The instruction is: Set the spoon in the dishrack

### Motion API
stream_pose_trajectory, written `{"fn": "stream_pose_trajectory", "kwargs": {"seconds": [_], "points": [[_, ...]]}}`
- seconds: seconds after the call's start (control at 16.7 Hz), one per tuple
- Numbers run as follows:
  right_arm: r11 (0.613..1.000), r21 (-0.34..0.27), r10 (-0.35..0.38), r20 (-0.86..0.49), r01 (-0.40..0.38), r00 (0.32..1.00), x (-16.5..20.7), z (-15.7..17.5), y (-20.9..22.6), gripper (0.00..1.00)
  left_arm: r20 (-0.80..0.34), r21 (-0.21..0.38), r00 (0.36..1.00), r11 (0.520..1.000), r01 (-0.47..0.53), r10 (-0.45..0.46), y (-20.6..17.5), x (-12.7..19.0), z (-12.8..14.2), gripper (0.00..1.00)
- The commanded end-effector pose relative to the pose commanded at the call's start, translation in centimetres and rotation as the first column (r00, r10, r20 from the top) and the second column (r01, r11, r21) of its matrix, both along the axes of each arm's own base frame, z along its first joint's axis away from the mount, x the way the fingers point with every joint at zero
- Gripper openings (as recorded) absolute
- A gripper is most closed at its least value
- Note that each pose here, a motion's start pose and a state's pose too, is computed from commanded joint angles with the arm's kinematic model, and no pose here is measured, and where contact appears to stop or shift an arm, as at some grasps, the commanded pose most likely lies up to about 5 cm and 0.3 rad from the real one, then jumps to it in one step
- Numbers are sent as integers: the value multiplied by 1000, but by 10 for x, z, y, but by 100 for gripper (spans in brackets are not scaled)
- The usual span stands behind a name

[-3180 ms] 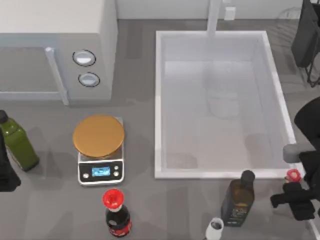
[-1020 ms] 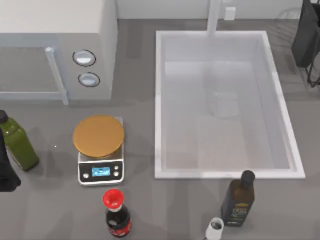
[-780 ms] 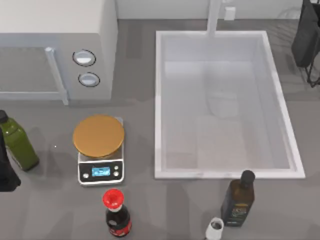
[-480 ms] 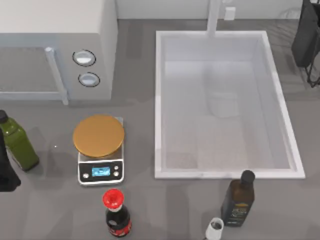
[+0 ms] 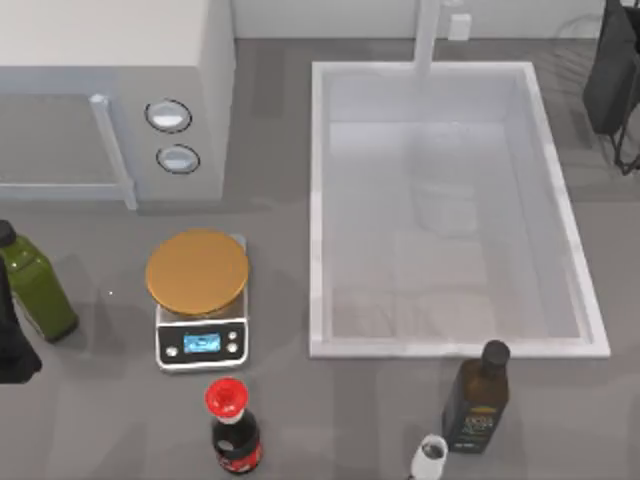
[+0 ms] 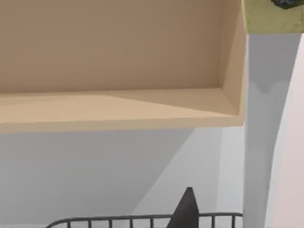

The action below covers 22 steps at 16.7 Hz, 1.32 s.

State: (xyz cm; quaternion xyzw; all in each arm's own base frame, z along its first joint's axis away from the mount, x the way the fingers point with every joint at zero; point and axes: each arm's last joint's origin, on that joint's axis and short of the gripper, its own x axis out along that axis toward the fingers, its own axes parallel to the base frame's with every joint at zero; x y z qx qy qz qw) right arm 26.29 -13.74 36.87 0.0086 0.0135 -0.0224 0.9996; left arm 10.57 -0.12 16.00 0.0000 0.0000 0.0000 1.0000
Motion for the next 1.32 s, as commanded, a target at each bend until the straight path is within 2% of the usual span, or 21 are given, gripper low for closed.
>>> {"fn": "stream_pose_trajectory", "kwargs": {"seconds": [0.3,0.6,0.9,1.32], "points": [[996,-47,78,79,-74,994,80,-66,4,0,0,0,1000,1000,0,0,0,0,0,100],[999,-21,44,37,-43,998,115,-142,28,0,0,0,1000,1000,0,0,0,0,0,100],[999,-18,35,27,-35,999,116,-150,30,0,0,0,1000,1000,0,0,0,0,0,100],[999,-18,35,27,-35,999,116,-150,30,53,0,0,1000,1000,0,0,0,0,0,100]]}}
